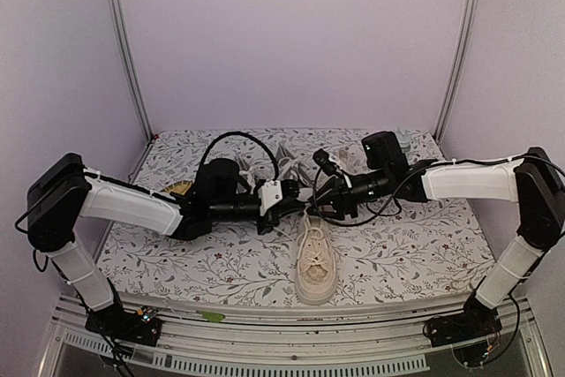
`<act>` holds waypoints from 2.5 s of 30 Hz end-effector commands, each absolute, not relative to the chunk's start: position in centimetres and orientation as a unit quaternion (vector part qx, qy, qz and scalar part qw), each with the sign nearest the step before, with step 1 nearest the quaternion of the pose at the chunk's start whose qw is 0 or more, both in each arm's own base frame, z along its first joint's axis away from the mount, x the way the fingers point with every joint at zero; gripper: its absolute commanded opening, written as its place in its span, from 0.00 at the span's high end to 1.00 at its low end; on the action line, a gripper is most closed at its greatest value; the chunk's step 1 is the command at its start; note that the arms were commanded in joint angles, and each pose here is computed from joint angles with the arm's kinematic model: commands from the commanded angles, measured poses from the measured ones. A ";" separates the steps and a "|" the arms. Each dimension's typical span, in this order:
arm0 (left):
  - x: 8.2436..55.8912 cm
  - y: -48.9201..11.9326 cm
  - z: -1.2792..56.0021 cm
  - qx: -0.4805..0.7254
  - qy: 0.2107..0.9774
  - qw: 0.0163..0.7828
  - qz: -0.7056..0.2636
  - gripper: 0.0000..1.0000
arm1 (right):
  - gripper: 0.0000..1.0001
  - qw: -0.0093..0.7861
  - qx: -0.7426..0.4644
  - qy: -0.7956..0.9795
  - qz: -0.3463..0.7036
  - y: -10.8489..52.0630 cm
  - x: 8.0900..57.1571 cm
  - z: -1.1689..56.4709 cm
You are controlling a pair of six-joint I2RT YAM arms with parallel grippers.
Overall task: Tie the shoes
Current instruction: Pass from the left arm to the right, then pick up the half-tied shoelace from the center of the board.
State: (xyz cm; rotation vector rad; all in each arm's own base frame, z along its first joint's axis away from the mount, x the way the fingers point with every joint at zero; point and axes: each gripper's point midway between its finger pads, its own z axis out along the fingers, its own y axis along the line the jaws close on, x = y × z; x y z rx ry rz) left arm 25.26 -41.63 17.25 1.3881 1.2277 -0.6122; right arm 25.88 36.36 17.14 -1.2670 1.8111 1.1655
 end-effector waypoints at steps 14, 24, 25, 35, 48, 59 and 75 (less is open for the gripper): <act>25.4 -41.7 17.7 0.581 0.518 0.570 -0.262 1.00 | 0.92 0.313 -0.503 0.665 0.454 38.9 26.0 16.3; 27.9 -40.0 18.5 0.490 0.626 0.546 -0.263 0.37 | 0.99 0.302 -0.507 0.683 0.430 38.0 25.7 15.7; 28.8 -39.2 18.6 0.463 0.650 0.545 -0.256 0.35 | 0.99 0.299 -0.507 0.686 0.428 38.0 25.7 15.6; 31.8 -31.7 10.1 0.159 0.902 0.360 -0.179 0.62 | 0.99 0.298 -0.507 0.693 0.418 37.7 25.8 15.9; 31.9 -33.9 4.9 0.118 0.922 0.302 -0.213 0.52 | 0.99 0.295 -0.508 0.694 0.417 38.0 25.4 15.6; 32.4 -34.0 2.5 0.110 0.931 0.273 -0.215 0.75 | 0.99 0.295 -0.507 0.694 0.417 38.0 25.4 15.6; 34.3 -32.2 5.4 0.014 0.925 0.326 -0.193 0.66 | 0.99 0.285 -0.512 0.702 0.406 37.8 25.4 14.9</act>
